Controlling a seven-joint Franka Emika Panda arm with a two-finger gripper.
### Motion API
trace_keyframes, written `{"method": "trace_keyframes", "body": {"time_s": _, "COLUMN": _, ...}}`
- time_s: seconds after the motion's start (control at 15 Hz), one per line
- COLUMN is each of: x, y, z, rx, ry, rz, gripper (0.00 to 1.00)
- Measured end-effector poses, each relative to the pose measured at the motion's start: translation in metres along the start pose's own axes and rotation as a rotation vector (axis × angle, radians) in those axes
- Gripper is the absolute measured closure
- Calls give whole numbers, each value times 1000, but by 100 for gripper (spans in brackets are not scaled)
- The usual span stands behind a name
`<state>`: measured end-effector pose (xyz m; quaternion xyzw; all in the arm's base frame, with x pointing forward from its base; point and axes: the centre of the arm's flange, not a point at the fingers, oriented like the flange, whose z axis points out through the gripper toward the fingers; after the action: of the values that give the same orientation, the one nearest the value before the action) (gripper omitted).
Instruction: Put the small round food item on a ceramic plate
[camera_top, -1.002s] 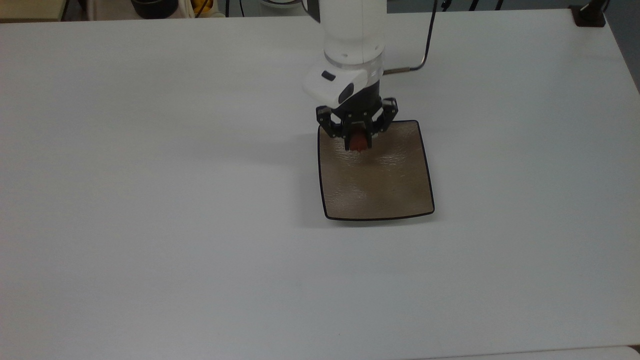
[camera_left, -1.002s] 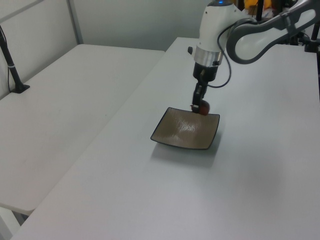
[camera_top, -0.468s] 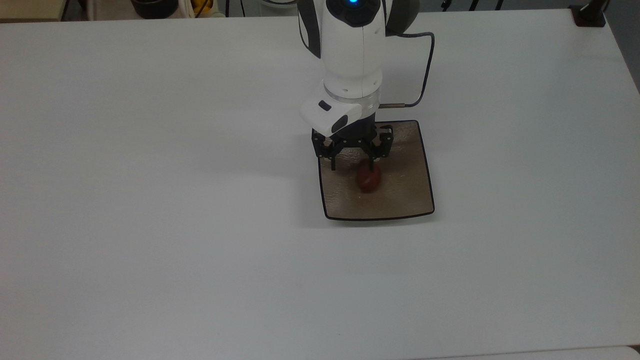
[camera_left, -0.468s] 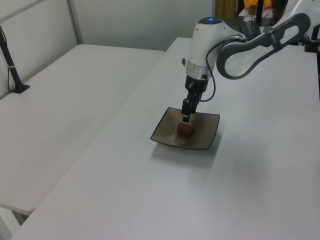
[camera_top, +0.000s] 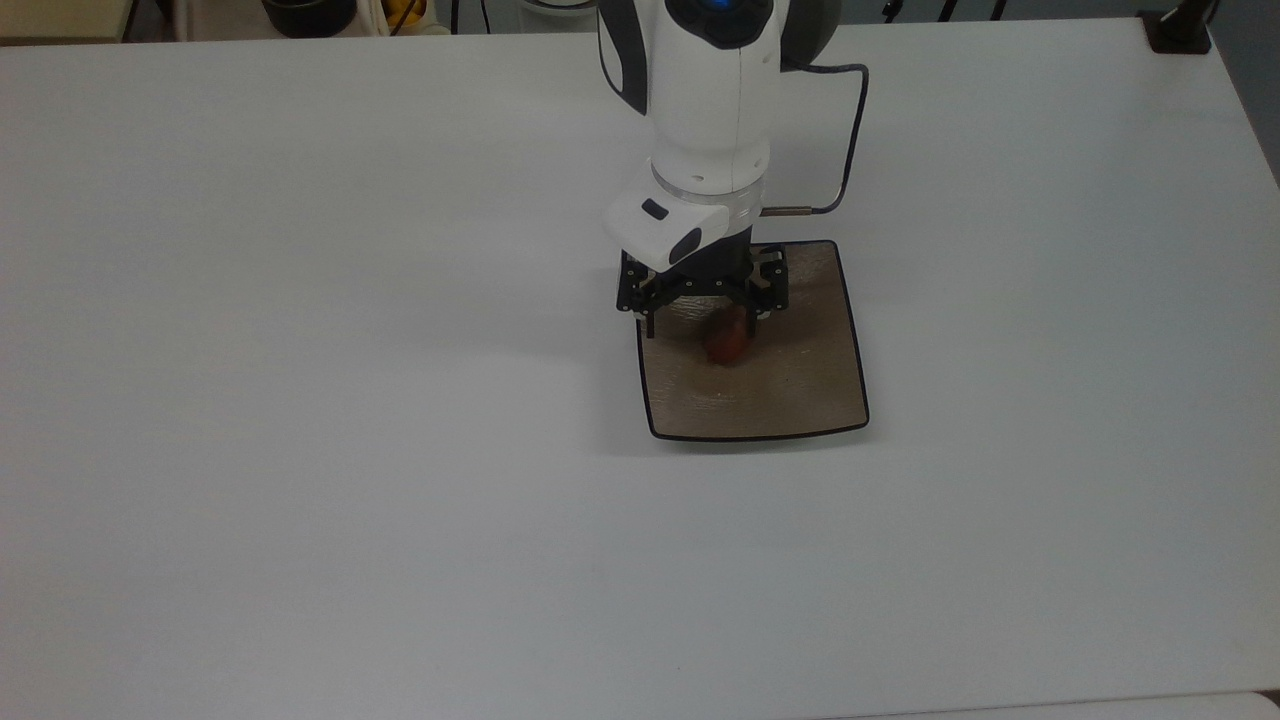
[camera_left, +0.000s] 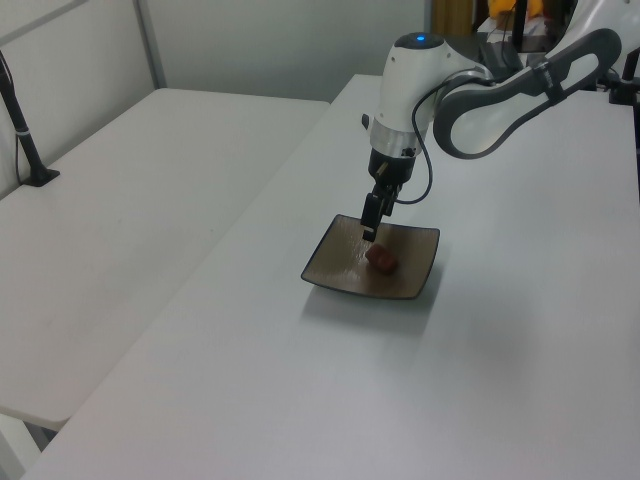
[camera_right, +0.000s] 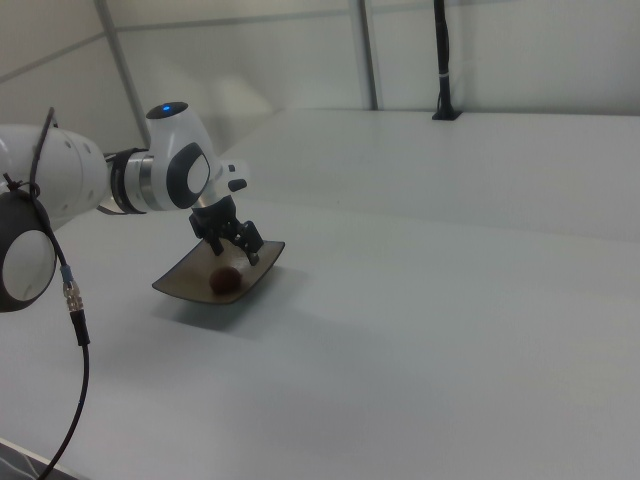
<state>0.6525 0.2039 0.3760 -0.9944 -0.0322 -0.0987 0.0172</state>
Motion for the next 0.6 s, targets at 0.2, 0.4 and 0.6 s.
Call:
{"method": "trace_keyframes", "body": {"time_s": 0.2, "x": -12, "y": 4, "z": -16, "rx": -49, "ry": -109, "rz": -8, "gripper": 0}}
{"method": "trace_keyframes", "body": {"time_s": 0.4, "x": -35, "y": 6, "z": -62, "rx": -119, "ry": -238, "rz": -24, "gripper": 0}}
{"method": "trace_keyframes", "body": {"time_s": 0.6, "x": -54, "y": 11, "z": -108, "rx": -151, "ry": -256, "rz": -40, "gripper": 0}}
